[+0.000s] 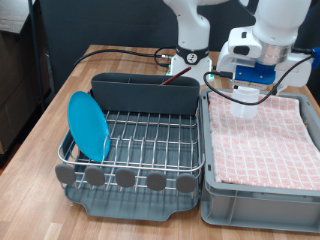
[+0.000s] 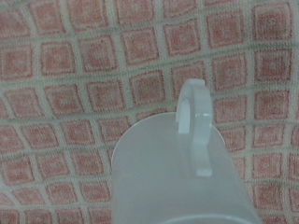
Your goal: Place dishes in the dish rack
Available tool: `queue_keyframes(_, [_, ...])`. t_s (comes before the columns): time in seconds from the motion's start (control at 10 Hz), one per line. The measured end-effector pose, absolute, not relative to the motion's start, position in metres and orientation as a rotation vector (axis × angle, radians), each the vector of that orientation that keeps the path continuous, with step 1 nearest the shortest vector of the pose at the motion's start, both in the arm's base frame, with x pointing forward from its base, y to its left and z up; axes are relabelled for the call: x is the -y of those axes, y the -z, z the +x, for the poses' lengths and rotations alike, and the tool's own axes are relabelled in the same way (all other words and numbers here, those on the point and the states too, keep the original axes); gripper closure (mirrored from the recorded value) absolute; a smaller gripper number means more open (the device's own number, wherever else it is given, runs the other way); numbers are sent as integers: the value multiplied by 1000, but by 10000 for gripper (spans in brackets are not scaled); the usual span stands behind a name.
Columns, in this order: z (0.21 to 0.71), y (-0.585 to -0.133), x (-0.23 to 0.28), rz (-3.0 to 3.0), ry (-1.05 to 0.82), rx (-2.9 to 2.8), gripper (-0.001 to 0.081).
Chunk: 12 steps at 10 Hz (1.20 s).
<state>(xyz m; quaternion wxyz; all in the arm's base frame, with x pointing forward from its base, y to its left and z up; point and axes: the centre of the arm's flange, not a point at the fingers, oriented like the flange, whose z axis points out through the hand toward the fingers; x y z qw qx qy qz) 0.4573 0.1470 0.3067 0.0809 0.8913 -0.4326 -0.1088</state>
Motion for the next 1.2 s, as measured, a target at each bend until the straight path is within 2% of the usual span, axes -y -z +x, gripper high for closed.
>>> queue_keyframes(1.2, [459,-258,-134,2608,413,1391,3])
